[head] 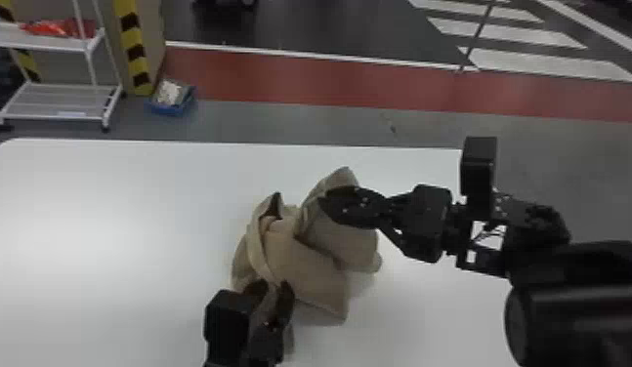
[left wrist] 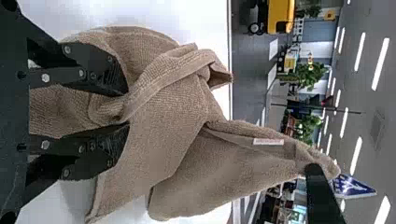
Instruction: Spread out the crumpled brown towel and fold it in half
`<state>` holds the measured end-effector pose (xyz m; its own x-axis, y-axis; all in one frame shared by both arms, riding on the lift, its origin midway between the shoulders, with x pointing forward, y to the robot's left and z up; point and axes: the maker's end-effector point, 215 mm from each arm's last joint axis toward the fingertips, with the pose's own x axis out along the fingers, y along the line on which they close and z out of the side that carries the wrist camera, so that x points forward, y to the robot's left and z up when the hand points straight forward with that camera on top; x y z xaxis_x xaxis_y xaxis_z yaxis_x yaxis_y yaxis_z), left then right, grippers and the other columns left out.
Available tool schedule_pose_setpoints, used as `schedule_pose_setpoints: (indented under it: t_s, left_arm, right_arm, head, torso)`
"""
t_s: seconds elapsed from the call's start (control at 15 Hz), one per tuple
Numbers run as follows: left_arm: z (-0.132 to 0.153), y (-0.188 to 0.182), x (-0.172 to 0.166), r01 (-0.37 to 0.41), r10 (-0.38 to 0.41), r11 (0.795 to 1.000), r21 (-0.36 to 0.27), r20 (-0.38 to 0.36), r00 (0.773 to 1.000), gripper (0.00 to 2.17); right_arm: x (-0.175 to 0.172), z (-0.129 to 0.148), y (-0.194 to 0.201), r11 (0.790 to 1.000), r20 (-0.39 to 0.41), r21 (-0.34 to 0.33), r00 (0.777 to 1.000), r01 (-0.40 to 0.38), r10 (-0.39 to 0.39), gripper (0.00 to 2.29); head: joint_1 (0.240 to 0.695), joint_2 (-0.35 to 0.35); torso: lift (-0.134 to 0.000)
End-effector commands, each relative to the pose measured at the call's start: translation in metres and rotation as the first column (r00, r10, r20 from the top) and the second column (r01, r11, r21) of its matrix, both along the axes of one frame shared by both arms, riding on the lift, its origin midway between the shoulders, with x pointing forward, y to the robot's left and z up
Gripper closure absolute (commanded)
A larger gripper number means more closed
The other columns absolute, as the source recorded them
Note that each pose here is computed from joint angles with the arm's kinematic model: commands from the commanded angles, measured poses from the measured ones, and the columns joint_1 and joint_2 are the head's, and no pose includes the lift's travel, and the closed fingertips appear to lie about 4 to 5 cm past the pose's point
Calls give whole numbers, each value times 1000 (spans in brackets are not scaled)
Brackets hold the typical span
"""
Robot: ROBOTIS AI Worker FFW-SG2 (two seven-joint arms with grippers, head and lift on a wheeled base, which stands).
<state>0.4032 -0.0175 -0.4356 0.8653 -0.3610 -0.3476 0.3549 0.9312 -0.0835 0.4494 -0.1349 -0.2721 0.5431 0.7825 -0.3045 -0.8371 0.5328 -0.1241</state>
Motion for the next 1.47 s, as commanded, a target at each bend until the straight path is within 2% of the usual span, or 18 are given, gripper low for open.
schedule_pose_setpoints:
  t_s: [0.0,0.13,0.27,0.4,0.47,0.53,0.67,0.8,0.93,1.07,1.13,1.2,1.33,1.4]
  left_arm:
    - [16,10,0,-13,13,1000,-6,26,1000,2145]
    - [44,57,6,-56,55,998,9,57,997,2145]
    - [65,117,15,-115,113,993,33,62,992,2145]
    - [65,157,22,-141,138,986,87,36,990,2145]
    - [59,173,25,-145,144,983,116,13,989,2145]
    - [54,184,28,-141,144,980,137,-7,990,2145]
    - [40,194,35,-97,112,975,197,-68,991,2145]
    - [21,187,39,-34,67,973,229,-134,989,2145]
    - [17,180,47,-15,55,965,262,-144,988,2148]
    - [10,187,45,4,54,957,292,-190,980,2145]
    - [13,191,49,2,57,952,305,-184,981,2145]
    - [13,193,50,-5,65,949,315,-179,982,2145]
    - [13,198,53,-6,69,943,332,-176,982,2142]
    - [8,200,53,2,66,938,347,-182,981,2138]
  right_arm:
    - [-3,-3,-13,1000,-1,-1,1000,18,-18,1244]
    - [-6,-6,-37,999,3,-36,999,36,-36,1244]
    - [-11,-18,-64,992,-13,-126,999,32,-34,1244]
    - [-30,-41,-81,964,-53,-262,998,-37,24,1244]
    - [-41,-57,-96,938,-87,-341,995,-65,37,1244]
    - [-49,-68,-110,909,-108,-409,993,-82,41,1244]
    - [-66,-93,-135,830,-149,-544,988,-121,46,1244]
    - [-74,-106,-145,781,-159,-612,987,-128,37,1244]
    - [-72,-116,-166,707,-161,-696,987,-121,11,1244]
    - [-61,-116,-195,650,-151,-753,988,-98,-26,1244]
    - [-51,-111,-209,621,-129,-781,991,-72,-47,1244]
    - [-44,-108,-224,583,-108,-811,992,-48,-70,1244]
    - [-25,-97,-253,485,-20,-873,993,40,-117,1244]
    - [-19,-100,-259,432,9,-900,992,62,-122,1244]
  head:
    - [695,-199]
    - [695,-202]
    - [695,-189]
    - [695,-162]
    - [695,-130]
    - [695,-119]
    - [695,-110]
    - [695,-130]
    - [695,-148]
    - [695,-168]
    - [695,-198]
    - [695,-209]
    - [695,-228]
    - [695,-237]
  torso:
    - [-123]
    - [-123]
    - [-123]
    - [-123]
    - [-123]
    - [-123]
    - [-123]
    - [-123]
    - [-123]
    - [-123]
    - [-123]
    - [-123]
    - [-123]
    - [-123]
